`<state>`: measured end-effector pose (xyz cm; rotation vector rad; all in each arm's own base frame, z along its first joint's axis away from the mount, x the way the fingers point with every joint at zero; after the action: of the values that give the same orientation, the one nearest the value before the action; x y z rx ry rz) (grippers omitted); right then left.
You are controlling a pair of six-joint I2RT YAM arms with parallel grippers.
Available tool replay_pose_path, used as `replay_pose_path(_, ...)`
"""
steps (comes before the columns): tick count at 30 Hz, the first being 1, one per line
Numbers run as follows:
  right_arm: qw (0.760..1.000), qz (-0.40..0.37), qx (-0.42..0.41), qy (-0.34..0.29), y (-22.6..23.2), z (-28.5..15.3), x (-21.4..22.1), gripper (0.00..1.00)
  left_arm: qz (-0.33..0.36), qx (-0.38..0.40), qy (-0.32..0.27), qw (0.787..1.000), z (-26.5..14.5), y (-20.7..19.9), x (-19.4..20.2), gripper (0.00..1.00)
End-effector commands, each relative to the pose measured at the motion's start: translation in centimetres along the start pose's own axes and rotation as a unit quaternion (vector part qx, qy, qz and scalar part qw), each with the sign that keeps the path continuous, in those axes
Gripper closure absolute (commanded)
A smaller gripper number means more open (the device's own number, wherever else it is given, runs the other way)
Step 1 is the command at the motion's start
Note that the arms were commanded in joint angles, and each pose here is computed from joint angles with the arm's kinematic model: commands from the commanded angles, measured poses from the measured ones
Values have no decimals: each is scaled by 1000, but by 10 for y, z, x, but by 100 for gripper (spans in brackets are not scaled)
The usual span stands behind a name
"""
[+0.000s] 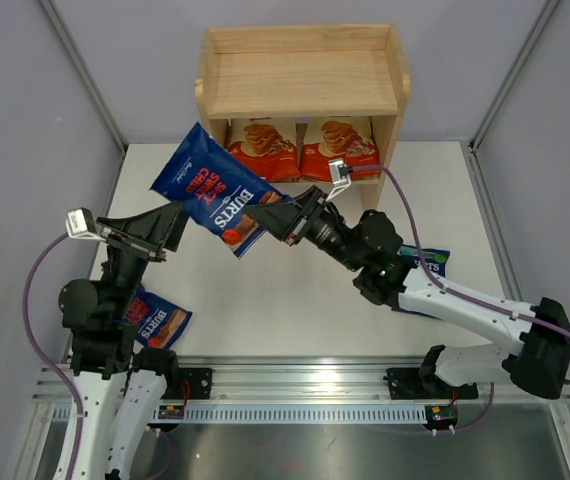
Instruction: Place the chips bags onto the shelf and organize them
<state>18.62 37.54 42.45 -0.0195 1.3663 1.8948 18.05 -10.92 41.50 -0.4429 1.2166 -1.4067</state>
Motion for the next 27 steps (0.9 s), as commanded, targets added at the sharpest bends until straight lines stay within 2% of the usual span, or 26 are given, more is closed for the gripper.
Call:
replay_pose_path(1, 990, 9, 99, -100, -1, -11, -51, 85, 136, -82, -6, 987, -10, 5, -11, 7)
replay_pose_path(3, 979, 40, 133, -146, -7, -21, -82, 87, 189, -105, 6, 976, -14, 12, -11, 7)
replay_pose_path(6, 956, 70, 195, -206, -23, -37, -124, 89, 241, -131, 57, 960, -23, 26, -1, 5)
replay_pose_path(8, 946, 86, 193, -246, -9, -39, -151, 89, 271, -152, 97, 946, -31, 41, 7, 5)
replay_pose_path(9, 931, 83, 218, -280, -16, -46, -166, 88, 279, -158, 110, 941, -35, 46, 10, 4)
replay_pose_path(11, 919, 91, 209, -321, 7, -46, -193, 86, 301, -172, 134, 928, -46, 57, 16, 4)
replay_pose_path(12, 902, 86, 247, -345, -7, -50, -202, 85, 303, -183, 149, 923, -52, 64, 20, 3)
replay_pose_path(13, 899, 85, 233, -362, 13, -46, -216, 85, 309, -187, 155, 920, -55, 66, 21, 3)
replay_pose_path(15, 876, 78, 271, -391, 1, -45, -227, 81, 328, -190, 165, 911, -62, 69, 23, 3)
replay_pose_path(16, 871, 83, 257, -411, 18, -43, -242, 80, 329, -199, 173, 907, -68, 74, 25, 3)
replay_pose_path(18, 851, 83, 287, -431, 1, -41, -250, 81, 344, -200, 179, 900, -73, 74, 25, 2)
replay_pose_path(19, 850, 85, 275, -442, 14, -38, -261, 82, 345, -205, 186, 897, -77, 76, 27, 2)
replay_pose_path(21, 834, 84, 313, -448, -8, -37, -271, 82, 357, -207, 194, 890, -83, 76, 27, 2)
replay_pose_path(22, 833, 90, 301, -456, 6, -34, -281, 83, 364, -208, 198, 886, -85, 77, 27, 1)
replay_pose_path(23, 824, 85, 324, -456, -10, -34, -285, 83, 367, -206, 202, 884, -87, 76, 28, 1)
replay_pose_path(25, 822, 92, 320, -461, -5, -31, -295, 83, 374, -205, 211, 880, -91, 78, 31, 1)
replay_pose_path(27, 809, 95, 352, -461, -27, -32, -300, 83, 376, -204, 217, 878, -95, 78, 33, 1)
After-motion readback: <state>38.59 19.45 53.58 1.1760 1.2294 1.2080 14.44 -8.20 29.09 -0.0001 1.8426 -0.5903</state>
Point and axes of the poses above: each gripper's point midway between its finger pads, its own z axis out along the fingers, its own y axis along the line the jaws close on, x = y × z, the point moved 2 cm from there along -z, back along the fingers, and after that the axes turned 10 degrees about z, right-handed, at the moved point
